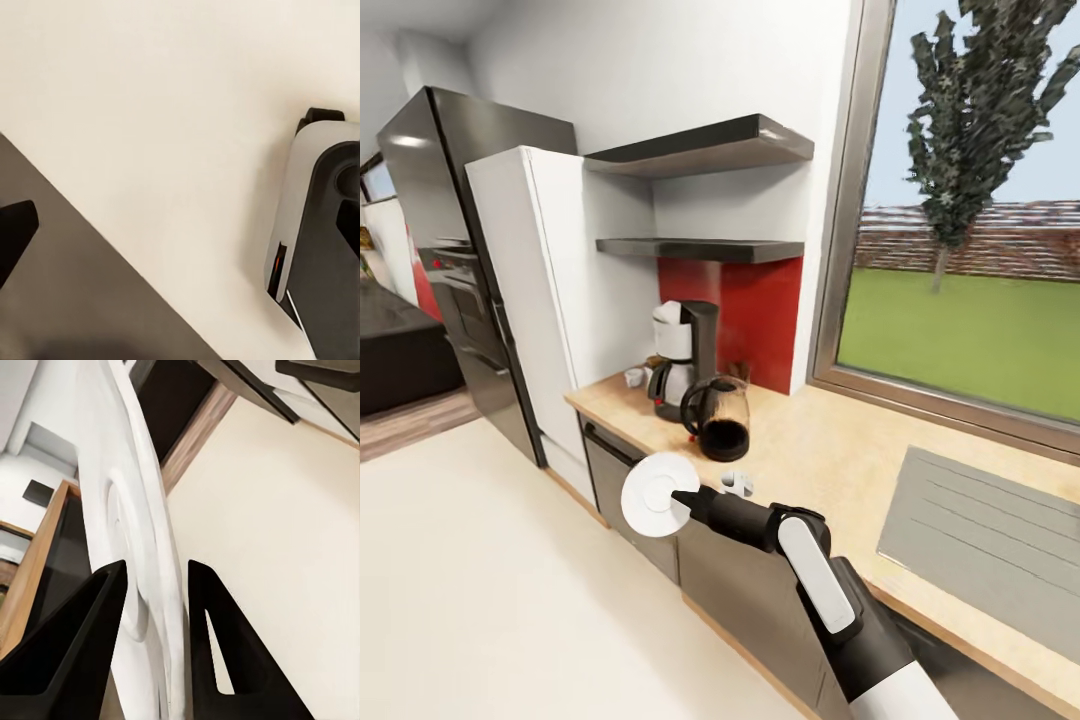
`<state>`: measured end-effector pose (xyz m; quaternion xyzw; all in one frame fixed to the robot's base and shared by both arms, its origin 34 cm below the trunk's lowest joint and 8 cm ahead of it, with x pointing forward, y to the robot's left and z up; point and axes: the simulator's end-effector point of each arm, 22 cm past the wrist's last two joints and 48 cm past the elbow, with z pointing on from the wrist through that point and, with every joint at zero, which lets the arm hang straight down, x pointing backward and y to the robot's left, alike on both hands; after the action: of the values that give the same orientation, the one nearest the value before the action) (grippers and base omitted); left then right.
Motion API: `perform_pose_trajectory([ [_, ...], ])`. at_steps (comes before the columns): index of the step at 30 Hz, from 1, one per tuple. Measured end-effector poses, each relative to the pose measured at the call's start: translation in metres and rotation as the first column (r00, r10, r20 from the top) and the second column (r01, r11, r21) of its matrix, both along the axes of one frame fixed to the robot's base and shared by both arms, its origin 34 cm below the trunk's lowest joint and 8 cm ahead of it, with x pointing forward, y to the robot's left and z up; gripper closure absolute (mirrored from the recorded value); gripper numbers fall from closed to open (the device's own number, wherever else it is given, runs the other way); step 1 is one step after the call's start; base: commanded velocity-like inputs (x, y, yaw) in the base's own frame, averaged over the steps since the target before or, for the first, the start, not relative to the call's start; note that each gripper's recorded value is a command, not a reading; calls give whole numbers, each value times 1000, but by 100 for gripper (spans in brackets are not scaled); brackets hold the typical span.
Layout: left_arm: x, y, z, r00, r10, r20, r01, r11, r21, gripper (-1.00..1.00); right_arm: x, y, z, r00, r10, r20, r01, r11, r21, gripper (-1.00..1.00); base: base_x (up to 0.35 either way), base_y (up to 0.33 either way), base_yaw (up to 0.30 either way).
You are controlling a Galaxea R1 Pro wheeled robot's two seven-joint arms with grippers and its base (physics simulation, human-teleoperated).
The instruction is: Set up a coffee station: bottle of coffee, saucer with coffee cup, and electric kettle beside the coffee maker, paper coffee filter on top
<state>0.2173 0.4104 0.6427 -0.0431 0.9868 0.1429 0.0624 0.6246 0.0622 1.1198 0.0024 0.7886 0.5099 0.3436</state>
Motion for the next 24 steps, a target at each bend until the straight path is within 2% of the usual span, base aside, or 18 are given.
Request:
perform_pose_trajectory([
  [24,0,0,0,1000,0,0,0,1000,0,-100,0,1,0,1000,1,0,-1,1000,0,100,120,319,276],
])
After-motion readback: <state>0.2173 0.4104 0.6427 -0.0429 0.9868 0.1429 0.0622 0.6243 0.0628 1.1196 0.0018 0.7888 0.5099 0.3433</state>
